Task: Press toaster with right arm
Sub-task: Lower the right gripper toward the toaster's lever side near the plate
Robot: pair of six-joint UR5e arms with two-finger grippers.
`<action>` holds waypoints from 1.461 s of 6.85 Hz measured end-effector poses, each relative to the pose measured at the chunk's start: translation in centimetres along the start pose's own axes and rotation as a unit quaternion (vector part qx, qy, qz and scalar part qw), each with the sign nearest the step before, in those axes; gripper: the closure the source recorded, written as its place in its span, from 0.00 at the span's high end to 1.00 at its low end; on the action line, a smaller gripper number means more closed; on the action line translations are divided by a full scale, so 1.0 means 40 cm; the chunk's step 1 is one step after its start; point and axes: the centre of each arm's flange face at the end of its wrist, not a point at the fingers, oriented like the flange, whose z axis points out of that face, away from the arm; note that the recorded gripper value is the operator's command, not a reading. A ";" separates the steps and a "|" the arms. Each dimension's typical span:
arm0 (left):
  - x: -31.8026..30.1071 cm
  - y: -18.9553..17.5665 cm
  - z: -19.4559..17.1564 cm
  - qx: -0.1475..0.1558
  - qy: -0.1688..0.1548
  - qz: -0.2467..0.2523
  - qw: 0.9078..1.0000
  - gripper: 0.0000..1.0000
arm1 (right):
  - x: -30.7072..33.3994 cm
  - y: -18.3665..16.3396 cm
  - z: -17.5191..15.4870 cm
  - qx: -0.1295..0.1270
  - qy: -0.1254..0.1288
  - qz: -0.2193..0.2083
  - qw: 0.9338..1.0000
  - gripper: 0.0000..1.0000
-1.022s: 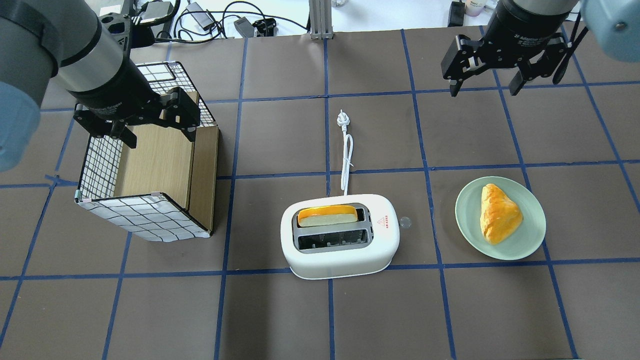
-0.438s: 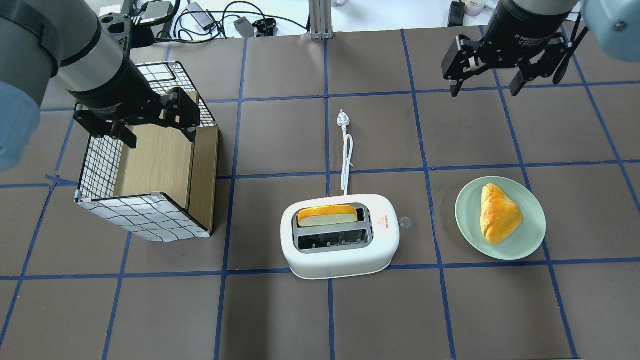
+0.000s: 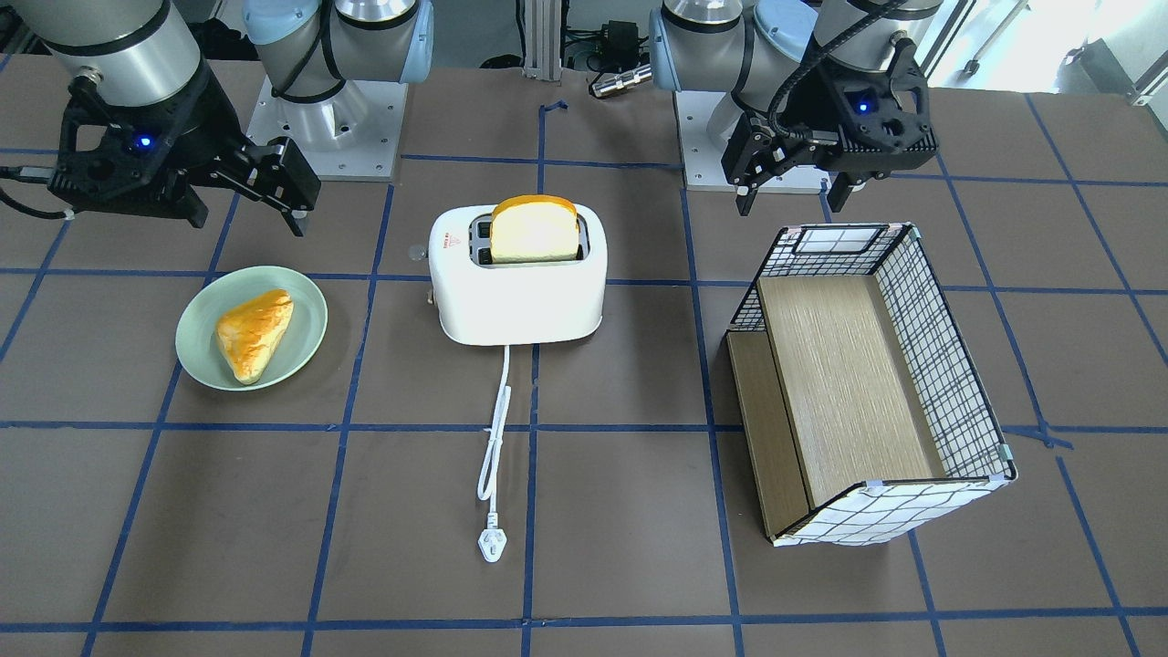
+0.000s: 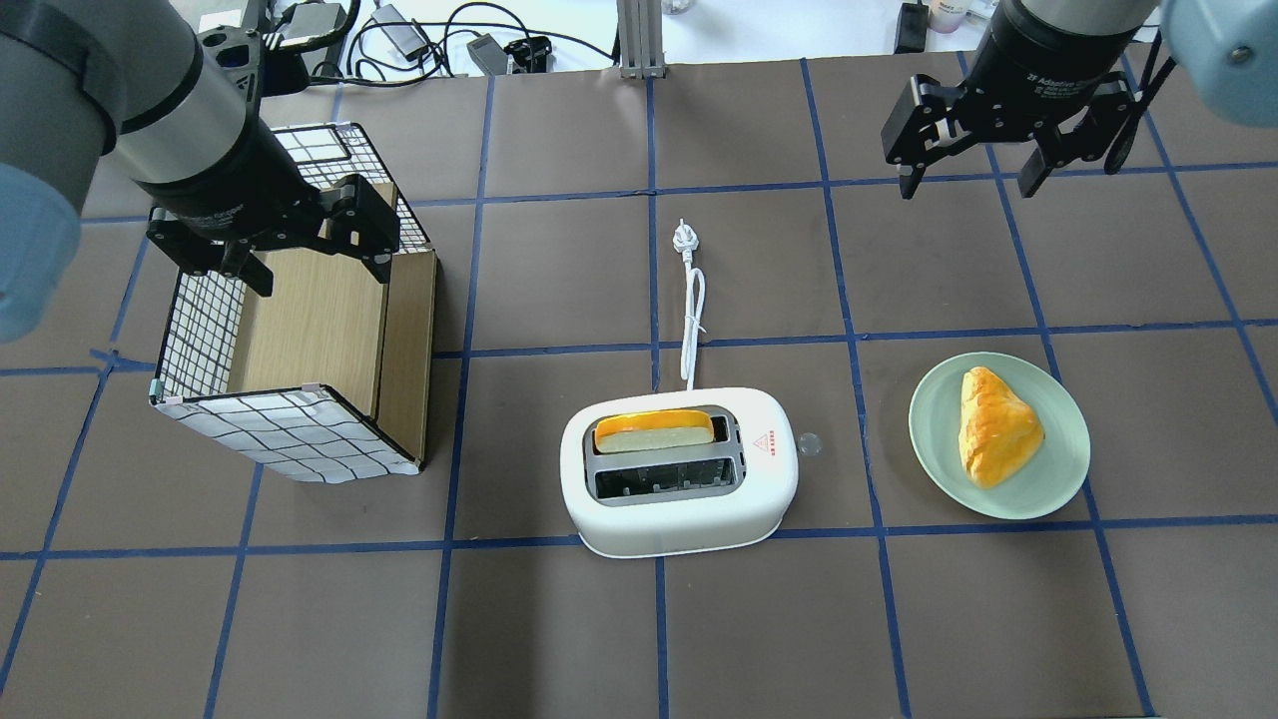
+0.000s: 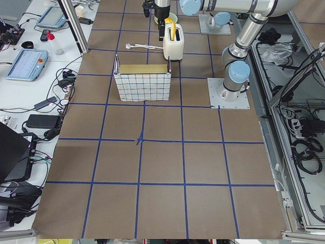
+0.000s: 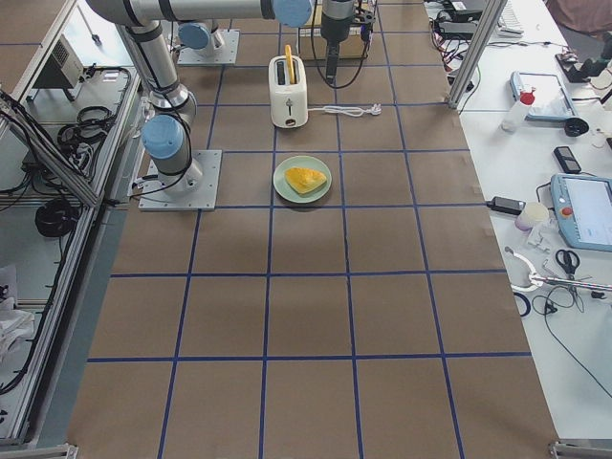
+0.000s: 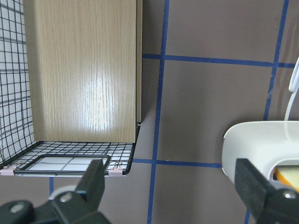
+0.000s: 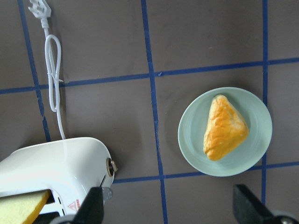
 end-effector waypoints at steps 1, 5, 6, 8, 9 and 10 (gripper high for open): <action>0.000 0.000 0.000 0.000 0.000 0.000 1.000 1.00 | 0.000 0.026 0.027 -0.044 0.001 0.012 0.999 0.19; 0.000 0.000 0.000 0.000 0.000 0.000 1.000 1.00 | 0.001 0.098 0.096 -0.110 -0.002 0.029 0.994 0.00; 0.000 0.000 0.000 0.000 0.000 0.000 1.000 1.00 | -0.006 0.104 0.123 -0.119 -0.017 0.029 0.992 0.00; 0.000 0.000 0.000 0.000 0.000 0.000 1.000 1.00 | -0.022 0.105 0.179 -0.129 -0.050 0.030 0.990 0.00; 0.000 0.000 0.000 0.000 0.000 0.000 1.000 1.00 | -0.032 0.102 0.212 -0.130 -0.069 0.028 0.989 0.00; 0.000 0.000 0.000 0.000 0.000 0.000 1.000 1.00 | -0.040 0.098 0.247 -0.130 -0.085 0.023 0.988 0.00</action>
